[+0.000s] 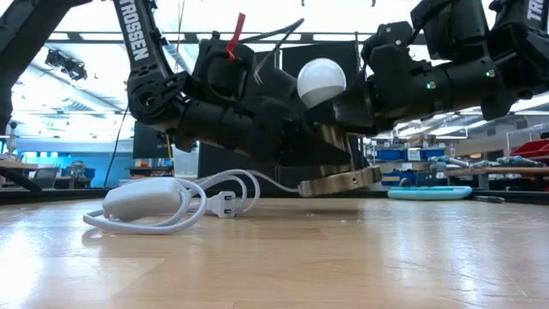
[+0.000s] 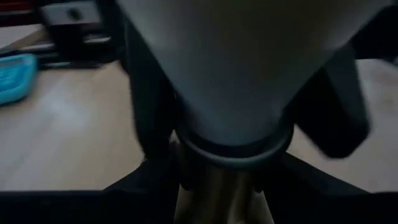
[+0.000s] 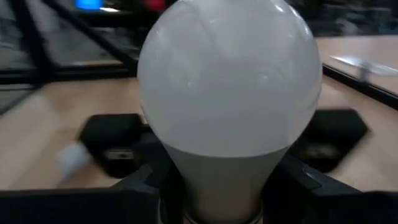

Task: Screw lightbulb
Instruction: Remove the lightbulb from the socket

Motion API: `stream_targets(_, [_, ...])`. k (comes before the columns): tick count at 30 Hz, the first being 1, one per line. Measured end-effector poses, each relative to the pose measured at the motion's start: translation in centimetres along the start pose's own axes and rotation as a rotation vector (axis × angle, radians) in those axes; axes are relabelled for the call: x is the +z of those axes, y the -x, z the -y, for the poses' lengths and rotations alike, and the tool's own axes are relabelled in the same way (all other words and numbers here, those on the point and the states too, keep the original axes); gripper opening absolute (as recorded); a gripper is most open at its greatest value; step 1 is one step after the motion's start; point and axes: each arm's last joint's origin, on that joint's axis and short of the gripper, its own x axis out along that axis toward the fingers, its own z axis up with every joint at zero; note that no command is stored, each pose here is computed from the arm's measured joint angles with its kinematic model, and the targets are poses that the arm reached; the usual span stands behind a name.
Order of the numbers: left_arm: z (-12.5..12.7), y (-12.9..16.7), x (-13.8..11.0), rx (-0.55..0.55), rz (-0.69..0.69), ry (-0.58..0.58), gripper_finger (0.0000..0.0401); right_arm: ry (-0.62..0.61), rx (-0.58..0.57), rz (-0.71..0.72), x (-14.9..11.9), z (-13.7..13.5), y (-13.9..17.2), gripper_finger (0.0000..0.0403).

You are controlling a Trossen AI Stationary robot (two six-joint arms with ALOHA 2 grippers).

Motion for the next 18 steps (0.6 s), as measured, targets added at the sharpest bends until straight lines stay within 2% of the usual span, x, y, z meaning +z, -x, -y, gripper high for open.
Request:
stream_targets(6, [-0.3,0.0,0.7,-0.133,0.069,-0.011,0.0195,0.007,0.246,0.079,0.5,0.8,0.3,0.0167])
stream_targets(11, [-0.2,0.0,0.9,-0.176,0.093,-0.017,0.0195,0.017,0.402,0.081,0.7,2.0,-0.2,0.0167])
stream_targets(14, [-0.2,0.0,0.9,-0.177,0.09,-0.007,0.0195,0.019,0.453,0.077,0.8,2.7,-0.4,0.0167])
stream_targets(18, [-0.3,0.0,0.9,-0.17,0.086,0.006,0.0195,-0.018,0.436,0.064,0.7,3.3,-0.5,0.0168])
